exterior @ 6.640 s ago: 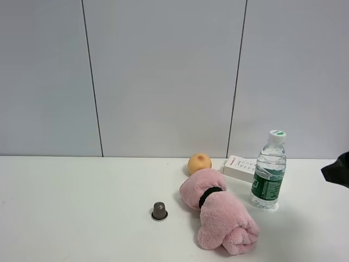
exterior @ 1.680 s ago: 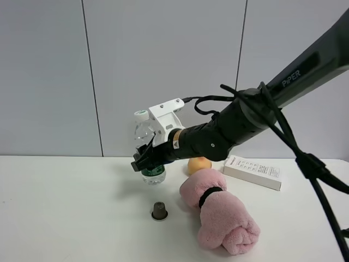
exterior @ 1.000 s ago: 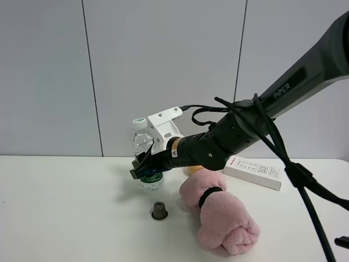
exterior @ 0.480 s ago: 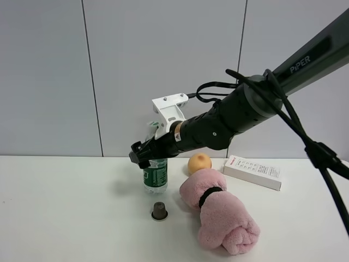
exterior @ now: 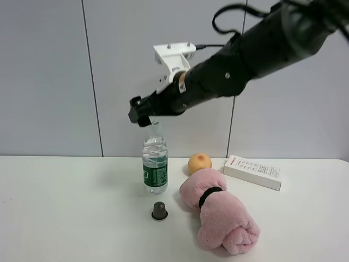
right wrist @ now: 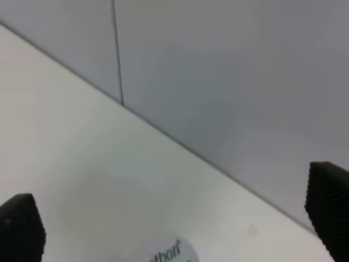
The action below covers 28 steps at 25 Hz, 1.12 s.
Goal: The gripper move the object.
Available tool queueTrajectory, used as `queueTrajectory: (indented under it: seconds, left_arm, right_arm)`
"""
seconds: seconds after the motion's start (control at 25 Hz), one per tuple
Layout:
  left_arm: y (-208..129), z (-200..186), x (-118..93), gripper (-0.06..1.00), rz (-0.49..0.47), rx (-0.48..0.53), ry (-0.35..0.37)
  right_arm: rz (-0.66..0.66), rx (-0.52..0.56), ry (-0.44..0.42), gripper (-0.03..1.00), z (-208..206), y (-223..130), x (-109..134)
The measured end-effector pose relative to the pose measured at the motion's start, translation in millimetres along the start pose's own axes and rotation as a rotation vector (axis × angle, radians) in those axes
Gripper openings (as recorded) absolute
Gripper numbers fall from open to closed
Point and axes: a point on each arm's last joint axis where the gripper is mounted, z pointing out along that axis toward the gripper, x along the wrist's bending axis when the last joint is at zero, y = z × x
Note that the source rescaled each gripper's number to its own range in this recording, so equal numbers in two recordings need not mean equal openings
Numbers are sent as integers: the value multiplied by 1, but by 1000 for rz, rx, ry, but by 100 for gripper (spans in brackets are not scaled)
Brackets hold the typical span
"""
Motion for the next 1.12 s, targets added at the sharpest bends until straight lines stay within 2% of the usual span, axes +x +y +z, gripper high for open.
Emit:
queueTrajectory:
  seconds: [0.24,0.4,0.6,0.84,0.96,1.12]
  left_arm:
    - [0,0,0,100,0,0,0]
    - [0,0,0,100,0,0,0]
    - [0,0,0,100,0,0,0]
    - [0,0,0,100,0,0,0]
    - [0,0,0,100,0,0,0]
    - [0,0,0,100,0,0,0]
  right_arm:
    - [-17,-128,-28,100,-86,75,8]
    - [-15,-101,-99,100,-143,97,-2]
    - [-58,-9,-174,100,-204,105,-12]
    - [55,99,-314,100,-261,98,-50]
    - [94,121,-392,100,-289,93,-73]
    - [104,102,-446,100,-325,89,-93]
